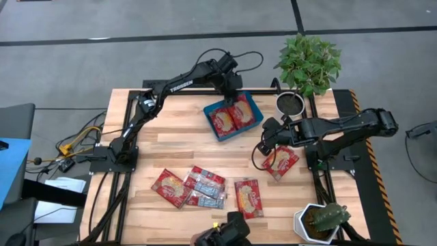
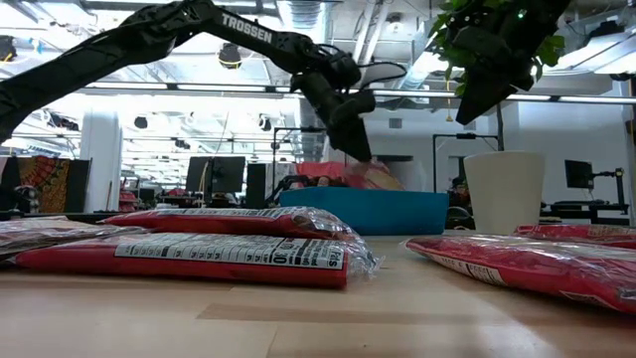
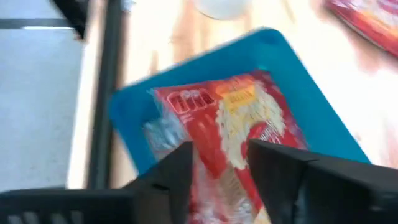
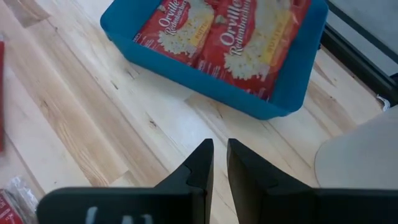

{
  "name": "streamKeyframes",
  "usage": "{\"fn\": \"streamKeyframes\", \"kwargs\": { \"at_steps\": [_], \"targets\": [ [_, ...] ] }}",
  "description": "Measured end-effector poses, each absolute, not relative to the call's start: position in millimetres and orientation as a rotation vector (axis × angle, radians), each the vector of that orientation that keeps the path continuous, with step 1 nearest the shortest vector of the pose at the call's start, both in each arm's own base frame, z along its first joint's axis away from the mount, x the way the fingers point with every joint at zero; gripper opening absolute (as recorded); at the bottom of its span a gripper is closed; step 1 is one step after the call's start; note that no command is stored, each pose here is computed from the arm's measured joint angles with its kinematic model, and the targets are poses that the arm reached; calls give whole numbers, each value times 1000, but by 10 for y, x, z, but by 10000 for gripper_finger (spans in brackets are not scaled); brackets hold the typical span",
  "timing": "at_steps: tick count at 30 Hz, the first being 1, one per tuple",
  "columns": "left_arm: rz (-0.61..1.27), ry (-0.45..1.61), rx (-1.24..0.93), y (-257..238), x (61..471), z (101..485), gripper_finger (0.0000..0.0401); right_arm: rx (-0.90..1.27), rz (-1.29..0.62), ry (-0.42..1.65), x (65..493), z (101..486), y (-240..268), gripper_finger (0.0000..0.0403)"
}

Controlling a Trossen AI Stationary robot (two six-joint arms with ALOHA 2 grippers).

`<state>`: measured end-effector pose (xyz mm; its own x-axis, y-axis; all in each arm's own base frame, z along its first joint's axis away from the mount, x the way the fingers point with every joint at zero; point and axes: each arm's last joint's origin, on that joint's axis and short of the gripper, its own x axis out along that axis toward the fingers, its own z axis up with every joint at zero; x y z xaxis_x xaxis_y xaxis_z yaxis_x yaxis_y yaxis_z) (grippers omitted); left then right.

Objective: Sort popcorn bags into baskets
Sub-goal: Put the red popcorn bag into the blue bin

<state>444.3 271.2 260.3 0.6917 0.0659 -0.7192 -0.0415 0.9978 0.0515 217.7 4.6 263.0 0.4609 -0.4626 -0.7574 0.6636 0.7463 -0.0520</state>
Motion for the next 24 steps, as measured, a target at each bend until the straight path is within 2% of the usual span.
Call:
{"fn": "streamKeyframes", "kwargs": {
  "at_steps": [4,8,11,17,24],
  "targets": [
    [150,811,29,2726,4440,2696,203,264,-704,845,2173,2627,46,69],
    [213,799,-34,2737,4309,2908,227,311,-750,882,2118,2599,43,69],
    [207,768,-158,2717,4130,3151,229,399,-820,958,2015,2551,63,69],
    [-18,637,-431,2490,3682,3811,214,403,-926,1145,1949,2366,222,60],
    [-88,662,-458,1924,3174,4414,202,248,-952,1352,2122,1947,504,32]
  ]
}}
